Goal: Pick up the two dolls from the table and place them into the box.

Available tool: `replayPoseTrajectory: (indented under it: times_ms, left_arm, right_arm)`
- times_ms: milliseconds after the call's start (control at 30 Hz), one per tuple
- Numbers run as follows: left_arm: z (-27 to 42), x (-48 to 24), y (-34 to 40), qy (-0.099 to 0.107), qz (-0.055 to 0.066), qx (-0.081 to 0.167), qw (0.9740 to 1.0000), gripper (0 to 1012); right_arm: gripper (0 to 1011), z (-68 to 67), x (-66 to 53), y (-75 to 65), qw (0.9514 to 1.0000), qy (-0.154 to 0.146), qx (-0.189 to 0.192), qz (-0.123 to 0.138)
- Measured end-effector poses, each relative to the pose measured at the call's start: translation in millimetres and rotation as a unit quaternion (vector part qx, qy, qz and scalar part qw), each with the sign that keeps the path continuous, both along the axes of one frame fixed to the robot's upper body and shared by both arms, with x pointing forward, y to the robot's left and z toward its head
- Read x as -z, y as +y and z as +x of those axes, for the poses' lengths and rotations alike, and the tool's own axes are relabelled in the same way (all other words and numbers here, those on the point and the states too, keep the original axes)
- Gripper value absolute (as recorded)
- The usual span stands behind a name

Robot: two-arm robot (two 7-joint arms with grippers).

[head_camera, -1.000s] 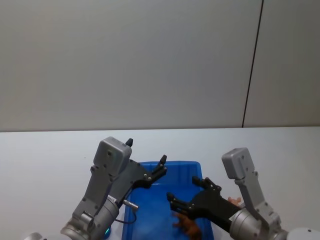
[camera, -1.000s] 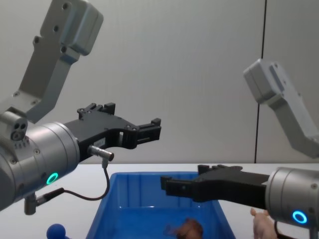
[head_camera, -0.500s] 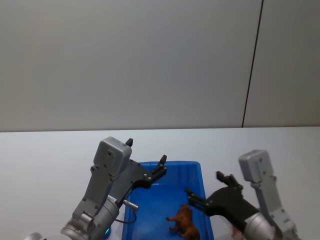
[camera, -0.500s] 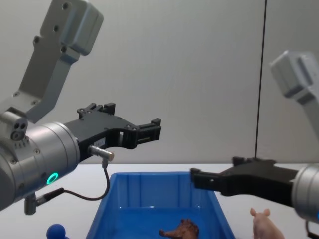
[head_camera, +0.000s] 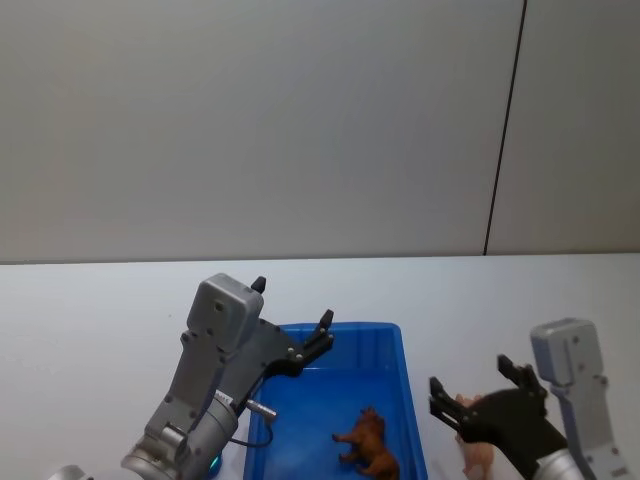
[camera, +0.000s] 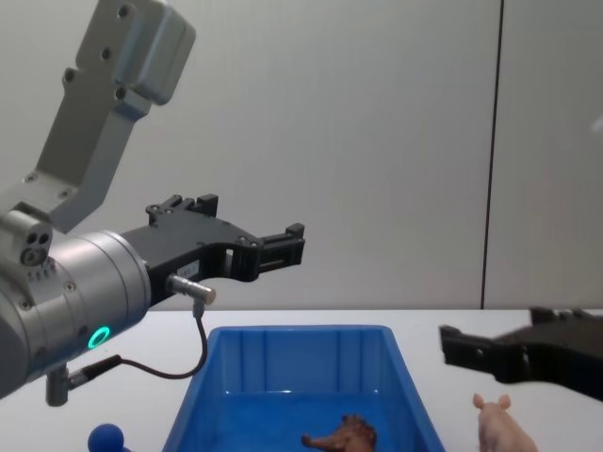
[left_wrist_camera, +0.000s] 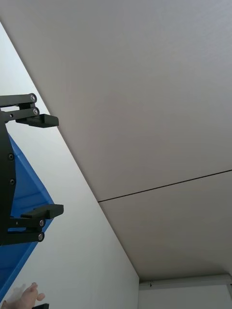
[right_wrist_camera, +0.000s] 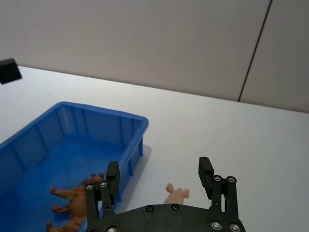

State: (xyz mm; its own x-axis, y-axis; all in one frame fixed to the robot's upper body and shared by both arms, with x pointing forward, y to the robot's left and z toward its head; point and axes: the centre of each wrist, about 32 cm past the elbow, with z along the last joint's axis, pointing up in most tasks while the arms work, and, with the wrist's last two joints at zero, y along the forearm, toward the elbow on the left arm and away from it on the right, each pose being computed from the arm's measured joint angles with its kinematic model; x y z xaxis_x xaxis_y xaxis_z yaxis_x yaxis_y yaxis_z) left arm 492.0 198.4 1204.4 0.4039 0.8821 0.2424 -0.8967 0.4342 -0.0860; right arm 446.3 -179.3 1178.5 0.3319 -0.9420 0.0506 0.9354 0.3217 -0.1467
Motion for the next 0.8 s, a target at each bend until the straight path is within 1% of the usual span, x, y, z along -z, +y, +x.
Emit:
replayPoseTrajectory:
  times_ms: [167, 267, 333, 367, 467, 600, 667, 700, 800]
  left_arm:
    - [0.0, 0.0, 0.0, 0.000, 0.000, 0.000, 1.0000, 1001]
    - [0.0, 0.0, 0.0, 0.000, 0.000, 0.000, 1.0000, 1001]
    - [0.0, 0.0, 0.0, 0.000, 0.000, 0.000, 1.0000, 1001]
    - [0.0, 0.0, 0.0, 0.000, 0.000, 0.000, 1.0000, 1001]
    - [0.0, 0.0, 0.0, 0.000, 0.000, 0.000, 1.0000, 1001]
    - [0.0, 0.0, 0.0, 0.000, 0.000, 0.000, 1.0000, 1001]
    - [0.0, 0.0, 0.0, 0.000, 0.000, 0.000, 1.0000, 1001]
    - [0.0, 0.0, 0.0, 0.000, 0.000, 0.000, 1.0000, 1001]
    - [0.0, 0.0, 0.0, 0.000, 0.000, 0.000, 1.0000, 1001]
  right_arm:
    - [1001, -7.5, 6.3, -4.0, 0.9996, 0.018, 0.021, 0.001]
    - [1001, -9.5, 9.1, -5.1, 0.9993, 0.025, 0.027, 0.003]
    - [1001, -11.4, 14.4, -6.5, 0.9988, 0.036, 0.031, 0.004]
    - [1001, -11.4, 14.4, -6.5, 0.9988, 0.036, 0.031, 0.004]
    - [1001, -12.6, 21.4, -7.6, 0.9982, 0.049, 0.034, 0.006]
    - [1001, -12.9, 26.8, -8.0, 0.9977, 0.058, 0.035, 0.007]
    - [1001, -12.8, 32.2, -8.1, 0.9972, 0.066, 0.035, 0.008]
    - [1001, -12.8, 32.2, -8.1, 0.9972, 0.066, 0.035, 0.008]
    - [1001, -12.4, 38.5, -7.6, 0.9968, 0.073, 0.033, 0.009]
